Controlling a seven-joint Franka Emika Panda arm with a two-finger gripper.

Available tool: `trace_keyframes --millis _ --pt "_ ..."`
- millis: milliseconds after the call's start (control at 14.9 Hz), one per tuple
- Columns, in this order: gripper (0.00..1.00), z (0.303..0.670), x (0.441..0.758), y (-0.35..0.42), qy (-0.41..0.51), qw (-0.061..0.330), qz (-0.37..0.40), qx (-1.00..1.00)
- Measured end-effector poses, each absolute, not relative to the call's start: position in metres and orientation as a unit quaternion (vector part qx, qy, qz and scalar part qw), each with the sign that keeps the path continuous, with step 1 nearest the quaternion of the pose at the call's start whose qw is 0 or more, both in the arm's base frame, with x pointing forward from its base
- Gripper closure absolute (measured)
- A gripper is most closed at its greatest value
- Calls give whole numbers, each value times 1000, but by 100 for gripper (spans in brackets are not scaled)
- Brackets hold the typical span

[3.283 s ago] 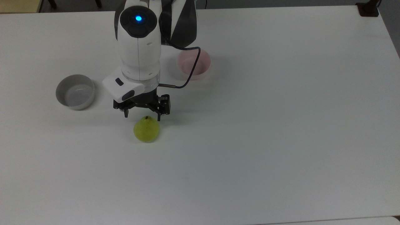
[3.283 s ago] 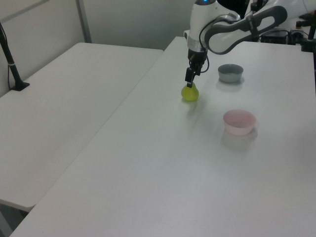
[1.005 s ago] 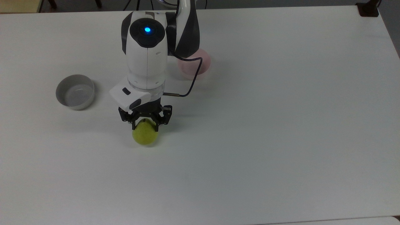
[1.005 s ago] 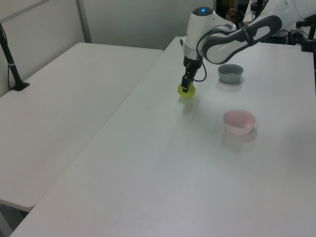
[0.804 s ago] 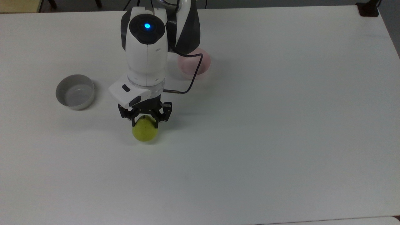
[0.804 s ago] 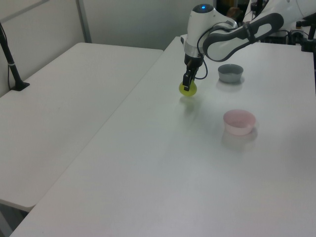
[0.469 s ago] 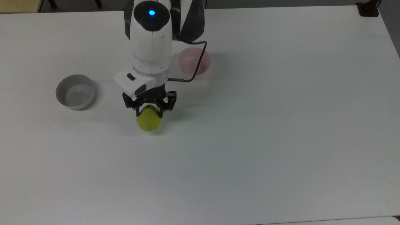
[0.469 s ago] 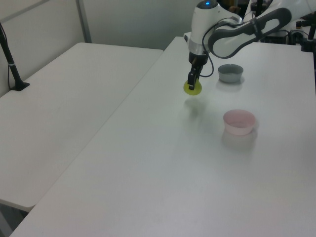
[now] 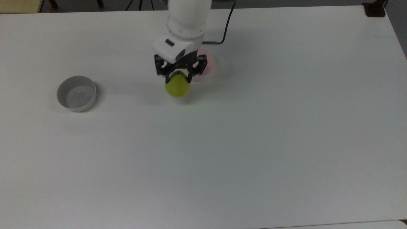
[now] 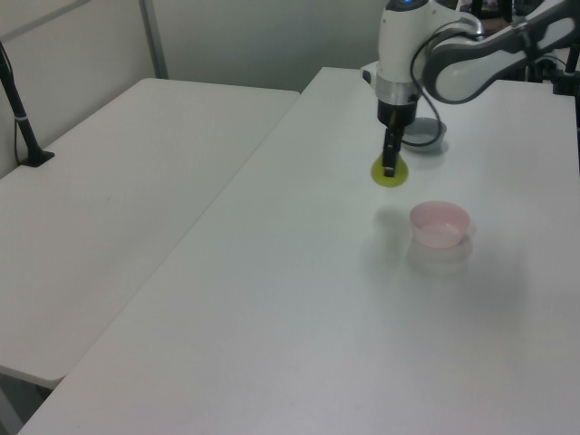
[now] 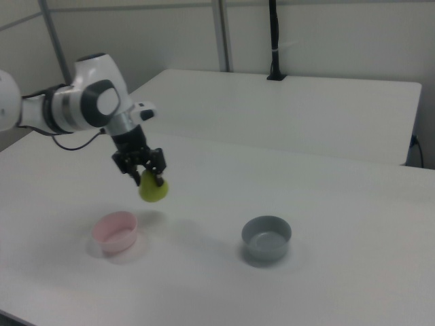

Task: Place the pear in the bowl
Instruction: 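Lift the pear and carry it over the pink bowl, then lower the pear into the pink bowl and open the gripper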

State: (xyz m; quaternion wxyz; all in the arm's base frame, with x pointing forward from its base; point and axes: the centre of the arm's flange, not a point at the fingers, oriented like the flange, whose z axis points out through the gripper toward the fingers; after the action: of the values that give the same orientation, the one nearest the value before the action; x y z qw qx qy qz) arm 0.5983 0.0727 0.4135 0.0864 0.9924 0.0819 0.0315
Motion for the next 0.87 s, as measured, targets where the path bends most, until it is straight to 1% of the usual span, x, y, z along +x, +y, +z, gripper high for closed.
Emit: trace_keyframes --millis 201,402,536,670,871 --pt "33 416 565 104 112 92 11 989" --pt "33 410 534 127 139 96 0 986" --pt "33 405 519 136 151 98 -8 984" --pt "33 398 510 140 157 99 -15 982" --pt "33 391 507 139 158 100 -23 982"
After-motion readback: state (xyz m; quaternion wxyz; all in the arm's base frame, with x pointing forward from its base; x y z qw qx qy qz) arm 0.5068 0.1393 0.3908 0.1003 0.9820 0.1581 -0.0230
